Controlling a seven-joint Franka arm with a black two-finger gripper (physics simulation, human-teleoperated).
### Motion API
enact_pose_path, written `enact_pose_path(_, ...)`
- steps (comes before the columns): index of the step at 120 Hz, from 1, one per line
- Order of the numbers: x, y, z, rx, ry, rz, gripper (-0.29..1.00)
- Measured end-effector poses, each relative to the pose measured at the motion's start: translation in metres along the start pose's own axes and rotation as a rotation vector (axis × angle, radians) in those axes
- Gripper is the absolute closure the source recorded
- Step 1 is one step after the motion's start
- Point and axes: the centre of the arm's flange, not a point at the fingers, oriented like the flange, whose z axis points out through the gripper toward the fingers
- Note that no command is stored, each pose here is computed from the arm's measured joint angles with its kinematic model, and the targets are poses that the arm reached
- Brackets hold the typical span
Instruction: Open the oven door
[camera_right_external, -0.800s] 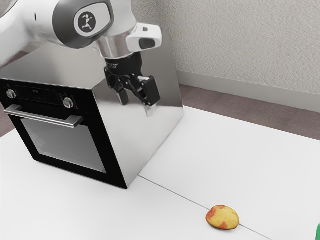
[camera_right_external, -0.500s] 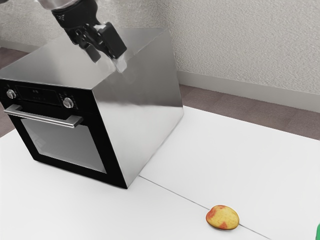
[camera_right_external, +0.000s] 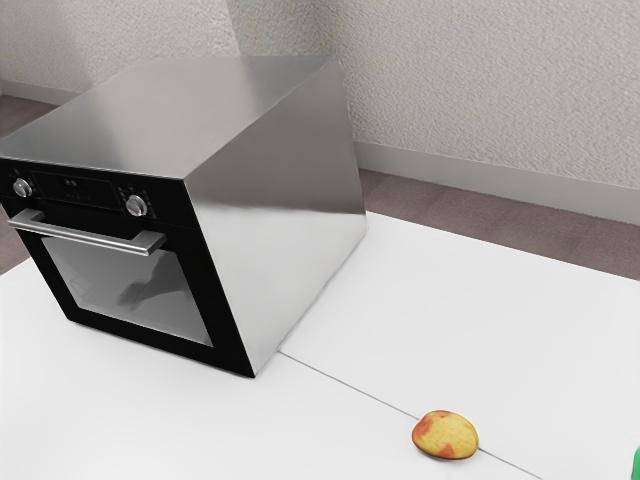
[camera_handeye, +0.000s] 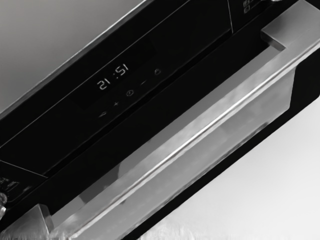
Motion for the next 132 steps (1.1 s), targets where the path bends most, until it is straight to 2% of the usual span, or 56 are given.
enact_pose_path(34,-0.015,0.011,0.026,0.103,-0.075,0.232,0.00)
enact_pose_path(54,-0.004,0.023,0.054,0.112,-0.098,0.367,0.00)
enact_pose_path(73,0.021,0.032,0.066,0.117,-0.075,0.500,0.00)
enact_pose_path(93,0.039,0.033,0.094,0.088,-0.102,0.589,0.00)
enact_pose_path(132,0.012,0.046,0.103,0.074,-0.071,0.645,0.00)
